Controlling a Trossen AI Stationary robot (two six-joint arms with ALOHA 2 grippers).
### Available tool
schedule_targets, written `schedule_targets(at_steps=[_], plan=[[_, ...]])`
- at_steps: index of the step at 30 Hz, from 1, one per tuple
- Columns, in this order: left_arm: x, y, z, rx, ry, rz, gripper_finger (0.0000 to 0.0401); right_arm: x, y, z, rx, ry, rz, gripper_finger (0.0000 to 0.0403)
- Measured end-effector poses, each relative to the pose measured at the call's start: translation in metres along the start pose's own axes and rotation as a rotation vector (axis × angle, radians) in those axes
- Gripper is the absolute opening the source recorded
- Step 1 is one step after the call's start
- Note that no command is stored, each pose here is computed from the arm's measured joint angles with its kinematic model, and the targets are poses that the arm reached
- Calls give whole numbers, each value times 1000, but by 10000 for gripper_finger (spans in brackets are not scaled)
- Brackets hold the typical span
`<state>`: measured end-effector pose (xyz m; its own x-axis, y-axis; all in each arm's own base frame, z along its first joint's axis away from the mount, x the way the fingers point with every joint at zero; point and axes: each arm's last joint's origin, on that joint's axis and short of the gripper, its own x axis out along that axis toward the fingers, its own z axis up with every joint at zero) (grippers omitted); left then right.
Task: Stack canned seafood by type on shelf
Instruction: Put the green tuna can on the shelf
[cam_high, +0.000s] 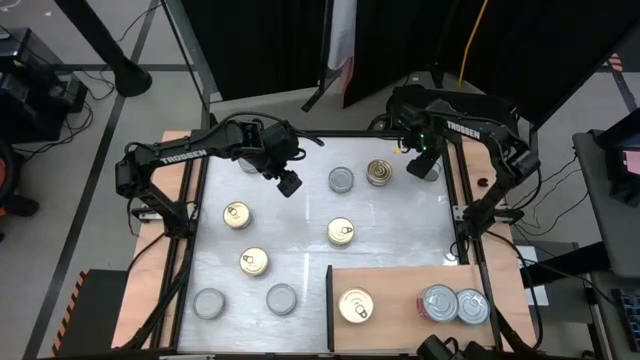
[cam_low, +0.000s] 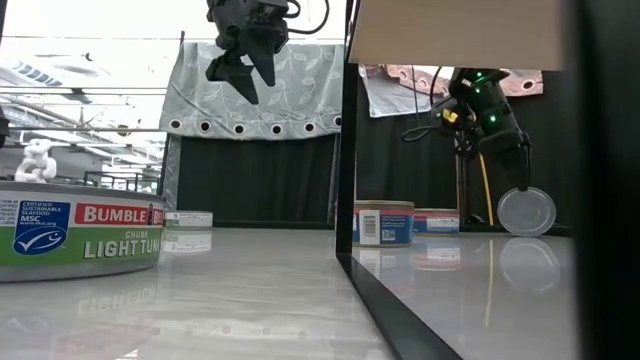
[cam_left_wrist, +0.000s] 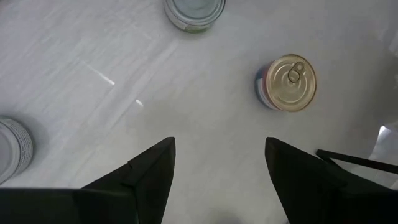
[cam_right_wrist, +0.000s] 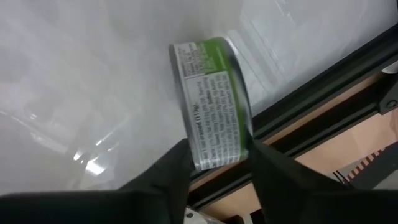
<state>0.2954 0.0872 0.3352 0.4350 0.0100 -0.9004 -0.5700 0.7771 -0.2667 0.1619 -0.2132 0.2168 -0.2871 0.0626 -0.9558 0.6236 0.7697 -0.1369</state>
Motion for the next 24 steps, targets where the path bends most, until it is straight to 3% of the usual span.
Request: schedule_targets(at_steps=[4,9,24], plan=[[0,0,0,0,0,0,248,0,0,-2,-3,17,4,111],[0,0,0,0,0,0,248,0,1,-5,15,45,21,114],[0,0,0,8,0,1,248,-15,13,-13,39,-47,74,291]])
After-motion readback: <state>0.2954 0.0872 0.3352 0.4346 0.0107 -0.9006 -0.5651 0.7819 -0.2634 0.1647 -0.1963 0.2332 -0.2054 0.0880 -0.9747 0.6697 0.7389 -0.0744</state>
